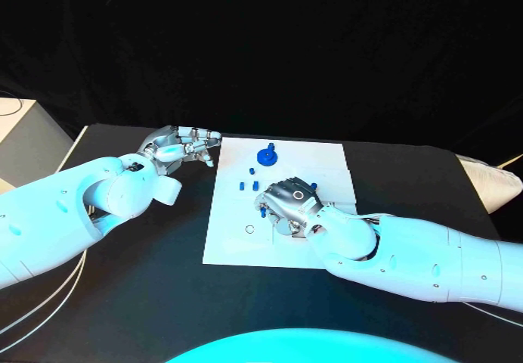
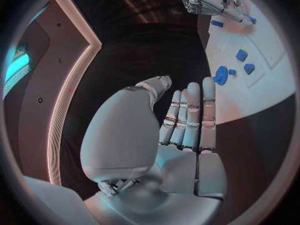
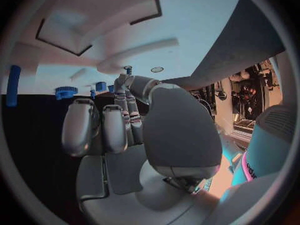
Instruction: Assemble the parts on the task board
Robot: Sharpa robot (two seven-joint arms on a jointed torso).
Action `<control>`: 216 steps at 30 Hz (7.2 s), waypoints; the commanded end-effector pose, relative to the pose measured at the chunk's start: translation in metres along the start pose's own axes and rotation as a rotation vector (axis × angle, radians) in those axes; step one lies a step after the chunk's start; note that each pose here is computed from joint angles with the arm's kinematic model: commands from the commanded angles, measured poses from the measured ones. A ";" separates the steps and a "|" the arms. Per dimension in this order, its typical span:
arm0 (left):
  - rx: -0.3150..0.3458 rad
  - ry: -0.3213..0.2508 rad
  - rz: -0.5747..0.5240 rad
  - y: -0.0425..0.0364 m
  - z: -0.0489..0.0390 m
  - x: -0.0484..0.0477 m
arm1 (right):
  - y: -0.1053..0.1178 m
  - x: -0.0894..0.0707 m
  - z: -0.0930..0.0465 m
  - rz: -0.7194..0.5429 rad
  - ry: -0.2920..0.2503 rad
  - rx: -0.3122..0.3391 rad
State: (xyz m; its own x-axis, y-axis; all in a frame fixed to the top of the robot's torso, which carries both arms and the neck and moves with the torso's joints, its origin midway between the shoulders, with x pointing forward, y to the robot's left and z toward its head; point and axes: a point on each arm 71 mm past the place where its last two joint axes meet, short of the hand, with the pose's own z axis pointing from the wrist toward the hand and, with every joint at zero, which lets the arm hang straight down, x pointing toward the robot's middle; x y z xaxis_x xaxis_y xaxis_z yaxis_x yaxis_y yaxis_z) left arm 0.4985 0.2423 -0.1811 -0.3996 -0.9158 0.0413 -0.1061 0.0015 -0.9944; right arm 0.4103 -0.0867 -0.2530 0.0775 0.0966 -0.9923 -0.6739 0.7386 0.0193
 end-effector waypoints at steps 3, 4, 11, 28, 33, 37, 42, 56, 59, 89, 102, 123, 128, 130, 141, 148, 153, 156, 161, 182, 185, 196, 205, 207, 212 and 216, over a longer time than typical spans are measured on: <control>0.003 0.015 -0.008 -0.0008 0.0001 0.0019 | 0.002 0.001 0.000 -0.022 0.010 -0.009; 0.002 0.015 -0.008 -0.0008 0.0001 0.0019 | 0.002 0.002 0.000 -0.024 0.010 -0.009; 0.001 0.014 -0.008 -0.0008 -0.0002 0.0015 | 0.001 0.004 0.000 -0.038 0.020 -0.007; -0.001 0.014 -0.006 -0.0010 -0.0011 0.0009 | 0.002 0.007 -0.002 -0.049 0.017 -0.011; -0.002 0.014 -0.006 -0.0009 -0.0011 0.0010 | 0.002 0.007 -0.002 -0.047 0.016 -0.016; -0.003 0.014 -0.006 -0.0009 -0.0012 0.0009 | 0.003 0.008 -0.003 -0.044 0.025 -0.021; -0.005 0.012 -0.005 -0.0008 -0.0014 0.0007 | 0.003 0.009 -0.004 -0.027 0.045 -0.026; -0.010 0.007 -0.004 -0.0001 -0.0011 -0.0004 | -0.002 0.008 -0.007 -0.009 0.031 0.004; -0.011 0.007 -0.004 0.0001 -0.0010 -0.0006 | -0.003 0.007 -0.007 -0.006 0.016 0.013; -0.015 0.000 -0.006 0.0018 -0.0012 -0.0030 | -0.035 -0.023 -0.026 0.125 -0.003 0.137; -0.017 0.002 -0.014 0.0077 -0.0050 -0.0015 | -0.104 -0.057 -0.034 0.141 0.120 0.222; -0.021 -0.002 -0.015 0.0103 -0.0070 -0.0021 | -0.124 -0.045 -0.027 0.080 0.229 0.251; -0.022 -0.002 -0.015 0.0105 -0.0070 -0.0021 | -0.122 -0.042 -0.024 0.095 0.225 0.243; -0.022 -0.003 -0.015 0.0106 -0.0070 -0.0022 | -0.121 -0.041 -0.023 0.103 0.220 0.242; -0.024 -0.004 -0.015 0.0108 -0.0070 -0.0025 | -0.119 -0.034 -0.021 0.123 0.224 0.238; -0.027 -0.005 -0.015 0.0109 -0.0073 -0.0029 | -0.117 -0.031 -0.022 0.124 0.229 0.236; -0.028 -0.006 -0.015 0.0111 -0.0074 -0.0032 | -0.115 -0.031 -0.021 0.147 0.208 0.240; -0.029 -0.006 -0.015 0.0112 -0.0074 -0.0033 | -0.115 -0.032 -0.021 0.169 0.189 0.254; -0.031 -0.008 -0.014 0.0114 -0.0074 -0.0038 | -0.116 -0.034 -0.022 0.207 0.153 0.285; -0.036 -0.008 -0.020 0.0131 -0.0055 -0.0034 | -0.085 -0.065 -0.019 0.343 0.071 0.228; -0.037 -0.005 -0.021 0.0133 -0.0050 -0.0025 | -0.070 -0.065 -0.014 0.364 0.073 0.189; -0.035 0.004 -0.028 0.0135 -0.0033 0.0013 | -0.018 -0.049 0.003 0.359 0.101 0.050; -0.036 0.008 -0.030 0.0139 -0.0022 0.0029 | 0.003 -0.033 0.009 0.300 0.131 0.005; -0.036 0.008 -0.030 0.0141 -0.0021 0.0030 | 0.005 -0.030 0.010 0.291 0.135 0.000; -0.037 0.010 -0.031 0.0143 -0.0016 0.0036 | 0.010 -0.025 0.012 0.278 0.150 -0.011; -0.037 0.010 -0.031 0.0144 -0.0016 0.0036 | 0.012 -0.022 0.013 0.268 0.165 -0.015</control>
State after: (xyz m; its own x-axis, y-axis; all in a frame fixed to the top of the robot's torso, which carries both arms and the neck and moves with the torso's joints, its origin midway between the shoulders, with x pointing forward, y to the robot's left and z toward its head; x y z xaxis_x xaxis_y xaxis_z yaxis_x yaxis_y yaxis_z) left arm 0.4943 0.2418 -0.1959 -0.3947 -0.9166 0.0631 -0.1539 -0.0017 -0.9881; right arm 0.4109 -0.0725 -0.2271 -0.2361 0.2236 -0.9457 -0.6477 0.6892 0.3247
